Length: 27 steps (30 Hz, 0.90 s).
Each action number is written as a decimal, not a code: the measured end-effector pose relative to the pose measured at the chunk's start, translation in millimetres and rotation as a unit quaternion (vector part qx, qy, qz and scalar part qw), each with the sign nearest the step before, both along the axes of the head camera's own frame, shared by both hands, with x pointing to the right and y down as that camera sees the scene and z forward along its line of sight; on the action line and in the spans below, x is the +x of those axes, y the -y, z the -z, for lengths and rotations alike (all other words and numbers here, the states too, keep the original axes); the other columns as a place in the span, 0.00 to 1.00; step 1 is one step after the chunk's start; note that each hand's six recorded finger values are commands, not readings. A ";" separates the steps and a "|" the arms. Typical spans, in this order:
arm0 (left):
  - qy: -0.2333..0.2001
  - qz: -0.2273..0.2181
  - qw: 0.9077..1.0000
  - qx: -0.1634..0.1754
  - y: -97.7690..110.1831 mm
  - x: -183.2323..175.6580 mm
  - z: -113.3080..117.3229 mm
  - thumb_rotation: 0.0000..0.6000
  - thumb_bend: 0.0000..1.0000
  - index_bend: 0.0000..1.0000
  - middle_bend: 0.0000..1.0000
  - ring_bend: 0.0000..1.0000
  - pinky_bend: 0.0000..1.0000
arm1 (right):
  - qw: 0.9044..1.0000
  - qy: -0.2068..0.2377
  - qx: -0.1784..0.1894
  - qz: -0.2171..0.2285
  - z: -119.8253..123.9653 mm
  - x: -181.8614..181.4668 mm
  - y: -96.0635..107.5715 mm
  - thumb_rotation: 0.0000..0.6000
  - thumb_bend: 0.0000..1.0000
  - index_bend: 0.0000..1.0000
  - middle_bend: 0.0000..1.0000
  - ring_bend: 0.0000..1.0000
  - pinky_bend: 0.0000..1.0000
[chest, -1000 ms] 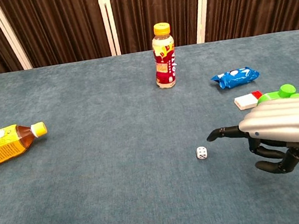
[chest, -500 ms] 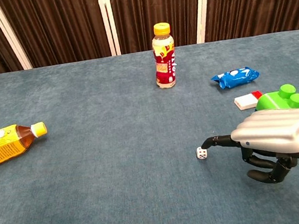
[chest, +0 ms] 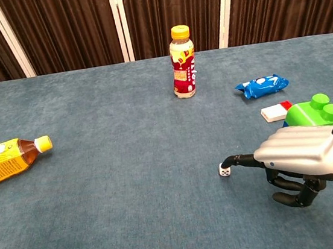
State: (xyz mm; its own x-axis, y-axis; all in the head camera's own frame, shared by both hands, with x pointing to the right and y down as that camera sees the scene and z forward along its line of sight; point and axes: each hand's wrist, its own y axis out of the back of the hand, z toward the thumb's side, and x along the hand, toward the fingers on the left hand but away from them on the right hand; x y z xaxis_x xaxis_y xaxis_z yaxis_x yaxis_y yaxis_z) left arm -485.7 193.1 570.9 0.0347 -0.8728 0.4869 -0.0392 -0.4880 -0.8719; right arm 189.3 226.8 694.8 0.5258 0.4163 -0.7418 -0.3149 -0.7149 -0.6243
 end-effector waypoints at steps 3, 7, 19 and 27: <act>0.000 0.000 1.000 -0.001 0.1 0.1 -0.1 1.00 0.00 0.00 0.00 0.00 0.00 | 1.000 -0.004 -0.002 0.000 -1.2 2.3 -0.2 1.00 0.52 0.06 0.82 0.82 1.00; -0.001 -0.001 1.000 -0.003 -0.4 0.7 -1.0 1.00 0.00 0.00 0.00 0.00 0.00 | 1.000 -0.008 -0.007 0.004 -1.4 4.6 -2.9 1.00 0.52 0.07 0.82 0.82 1.00; 0.000 -0.003 1.000 -0.003 -1.0 1.7 -1.1 1.00 0.00 0.00 0.00 0.00 0.00 | 0.999 0.003 -0.017 0.039 16.5 4.6 -25.6 1.00 0.52 0.07 0.82 0.82 1.00; -0.001 -0.002 1.000 -0.002 -1.4 2.4 -0.2 1.00 0.00 0.00 0.00 0.00 0.00 | 0.998 0.026 0.003 0.062 36.4 1.5 -33.0 1.00 0.52 0.08 0.82 0.82 1.00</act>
